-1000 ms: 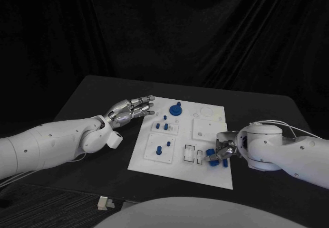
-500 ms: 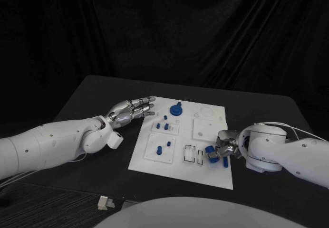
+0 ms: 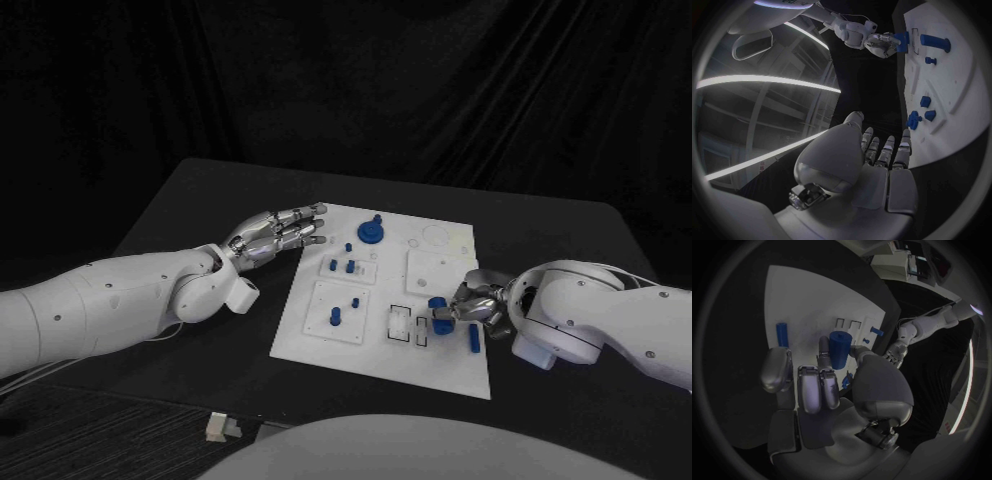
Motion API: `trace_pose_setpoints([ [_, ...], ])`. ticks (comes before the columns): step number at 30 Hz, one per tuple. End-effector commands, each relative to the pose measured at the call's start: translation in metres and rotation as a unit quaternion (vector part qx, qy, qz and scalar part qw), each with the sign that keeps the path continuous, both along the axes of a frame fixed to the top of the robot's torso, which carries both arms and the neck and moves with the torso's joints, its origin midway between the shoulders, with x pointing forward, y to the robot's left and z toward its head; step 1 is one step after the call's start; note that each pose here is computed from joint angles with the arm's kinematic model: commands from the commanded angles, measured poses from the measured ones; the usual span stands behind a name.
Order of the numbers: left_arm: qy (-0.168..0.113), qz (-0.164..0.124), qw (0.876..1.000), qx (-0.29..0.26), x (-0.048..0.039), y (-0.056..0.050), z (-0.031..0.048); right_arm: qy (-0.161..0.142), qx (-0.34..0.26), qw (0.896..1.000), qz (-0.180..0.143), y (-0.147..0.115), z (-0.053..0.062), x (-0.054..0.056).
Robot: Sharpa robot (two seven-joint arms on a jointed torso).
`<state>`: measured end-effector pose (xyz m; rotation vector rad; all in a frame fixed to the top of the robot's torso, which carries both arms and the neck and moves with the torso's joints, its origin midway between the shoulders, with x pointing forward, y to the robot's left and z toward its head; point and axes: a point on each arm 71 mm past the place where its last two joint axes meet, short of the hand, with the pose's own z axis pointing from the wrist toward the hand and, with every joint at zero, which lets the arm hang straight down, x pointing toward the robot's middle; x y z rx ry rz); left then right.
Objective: Assemble the parts on the task board
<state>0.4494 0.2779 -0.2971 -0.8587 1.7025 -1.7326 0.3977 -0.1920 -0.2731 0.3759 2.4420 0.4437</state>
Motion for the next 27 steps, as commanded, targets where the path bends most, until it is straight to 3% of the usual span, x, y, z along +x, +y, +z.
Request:
trace_pose_setpoints([
  [1, 0.000, -0.004, 1.000, -0.009, -0.0007, -0.002, 0.0005, 0.046, 0.059, 0.995, -0.067, 0.005, 0.001, -0.004],
  [14, 0.000, -0.001, 1.000, -0.007, -0.0015, 0.001, 0.0008, 0.089, 0.078, 0.991, -0.057, 0.030, -0.007, -0.006],
  [27, 0.000, -0.004, 1.000, -0.009, -0.0017, -0.001, 0.0008, 0.110, 0.068, 0.991, -0.038, 0.040, -0.017, -0.004],
])
